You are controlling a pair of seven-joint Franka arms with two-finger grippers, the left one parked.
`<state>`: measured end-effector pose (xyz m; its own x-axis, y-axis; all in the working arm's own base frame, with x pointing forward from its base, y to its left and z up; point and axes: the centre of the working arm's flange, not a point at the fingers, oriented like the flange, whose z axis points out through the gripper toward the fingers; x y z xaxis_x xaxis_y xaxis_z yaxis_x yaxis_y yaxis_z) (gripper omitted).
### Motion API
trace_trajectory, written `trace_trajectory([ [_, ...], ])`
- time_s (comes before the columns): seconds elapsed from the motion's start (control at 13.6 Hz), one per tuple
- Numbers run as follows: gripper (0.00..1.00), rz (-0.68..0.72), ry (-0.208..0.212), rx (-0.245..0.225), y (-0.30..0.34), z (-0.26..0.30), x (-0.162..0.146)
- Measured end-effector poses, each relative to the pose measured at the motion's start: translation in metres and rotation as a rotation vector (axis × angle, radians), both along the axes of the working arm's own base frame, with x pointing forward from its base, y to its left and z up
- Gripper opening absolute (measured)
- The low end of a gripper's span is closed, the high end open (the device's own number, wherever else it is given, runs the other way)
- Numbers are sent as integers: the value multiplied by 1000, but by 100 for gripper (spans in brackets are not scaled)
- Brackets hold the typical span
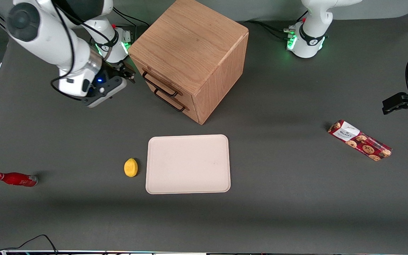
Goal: Open upper drawer
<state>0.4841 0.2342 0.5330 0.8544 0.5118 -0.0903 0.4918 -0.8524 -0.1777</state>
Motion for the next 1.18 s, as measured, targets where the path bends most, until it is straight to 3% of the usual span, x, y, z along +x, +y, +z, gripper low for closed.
trace_trajectory([
  [0.37, 100, 67, 7, 38, 22, -33, -12],
  [1.18, 100, 140, -11, 59, 54, -90, -39],
])
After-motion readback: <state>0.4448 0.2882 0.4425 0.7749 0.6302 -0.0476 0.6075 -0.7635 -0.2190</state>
